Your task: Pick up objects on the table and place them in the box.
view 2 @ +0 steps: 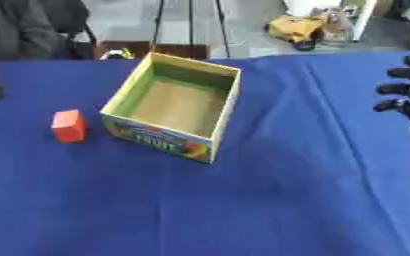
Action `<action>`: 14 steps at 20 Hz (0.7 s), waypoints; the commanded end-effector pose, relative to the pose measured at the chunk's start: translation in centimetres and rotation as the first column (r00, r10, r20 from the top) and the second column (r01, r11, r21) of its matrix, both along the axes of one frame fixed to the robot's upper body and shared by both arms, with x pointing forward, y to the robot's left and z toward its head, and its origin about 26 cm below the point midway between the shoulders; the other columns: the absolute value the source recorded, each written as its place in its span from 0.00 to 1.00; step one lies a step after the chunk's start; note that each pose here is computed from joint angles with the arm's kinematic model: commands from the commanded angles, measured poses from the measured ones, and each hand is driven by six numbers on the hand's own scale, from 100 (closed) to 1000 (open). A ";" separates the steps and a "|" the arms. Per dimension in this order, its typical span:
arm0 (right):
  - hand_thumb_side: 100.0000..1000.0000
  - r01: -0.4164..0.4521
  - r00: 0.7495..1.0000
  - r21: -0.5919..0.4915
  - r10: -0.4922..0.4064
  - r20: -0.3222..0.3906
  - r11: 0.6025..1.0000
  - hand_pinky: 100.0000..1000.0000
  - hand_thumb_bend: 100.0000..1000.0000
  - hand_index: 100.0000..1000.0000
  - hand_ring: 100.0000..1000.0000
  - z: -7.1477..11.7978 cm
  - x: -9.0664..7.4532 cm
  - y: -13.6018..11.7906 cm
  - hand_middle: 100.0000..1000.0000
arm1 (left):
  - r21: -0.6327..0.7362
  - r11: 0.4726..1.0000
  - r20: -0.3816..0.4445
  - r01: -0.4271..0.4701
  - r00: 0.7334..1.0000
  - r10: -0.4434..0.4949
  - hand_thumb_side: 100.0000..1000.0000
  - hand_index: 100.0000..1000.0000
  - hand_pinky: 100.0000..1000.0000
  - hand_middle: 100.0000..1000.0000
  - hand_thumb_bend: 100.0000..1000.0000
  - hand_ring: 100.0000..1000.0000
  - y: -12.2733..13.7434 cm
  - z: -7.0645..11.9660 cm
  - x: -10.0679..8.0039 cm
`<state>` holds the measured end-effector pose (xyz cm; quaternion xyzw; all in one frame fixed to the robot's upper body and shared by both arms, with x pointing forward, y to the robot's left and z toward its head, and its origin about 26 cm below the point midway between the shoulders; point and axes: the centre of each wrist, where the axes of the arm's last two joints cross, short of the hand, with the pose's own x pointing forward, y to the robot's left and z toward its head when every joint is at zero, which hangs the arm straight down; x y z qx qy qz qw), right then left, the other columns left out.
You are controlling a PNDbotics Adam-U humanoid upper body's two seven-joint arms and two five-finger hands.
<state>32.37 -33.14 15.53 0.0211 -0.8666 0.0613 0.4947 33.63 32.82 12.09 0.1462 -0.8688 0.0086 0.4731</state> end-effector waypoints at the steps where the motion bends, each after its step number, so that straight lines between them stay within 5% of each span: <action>1: 0.50 0.003 0.999 -0.012 -0.002 0.034 1.000 0.48 0.07 0.83 0.62 1.2 -0.1 -0.3 0.67 | 0.045 0.999 0.037 -0.005 0.999 0.003 0.69 0.77 0.68 0.63 0.79 0.64 0.6 1.7 0.1; 8: 0.50 0.001 1.000 -0.017 -0.001 0.028 1.000 0.48 0.07 0.83 0.62 1.0 -0.2 -0.3 0.67 | 0.180 0.984 -0.006 -0.003 1.000 0.004 0.43 0.78 0.68 0.63 0.74 0.64 1.3 3.6 0.9; 14: 0.50 -0.003 1.000 -0.042 0.003 0.020 0.999 0.48 0.07 0.83 0.62 1.1 -0.2 -0.5 0.66 | 0.456 0.888 -0.188 0.063 0.982 0.027 0.32 0.82 0.70 0.67 0.77 0.67 2.3 5.6 3.5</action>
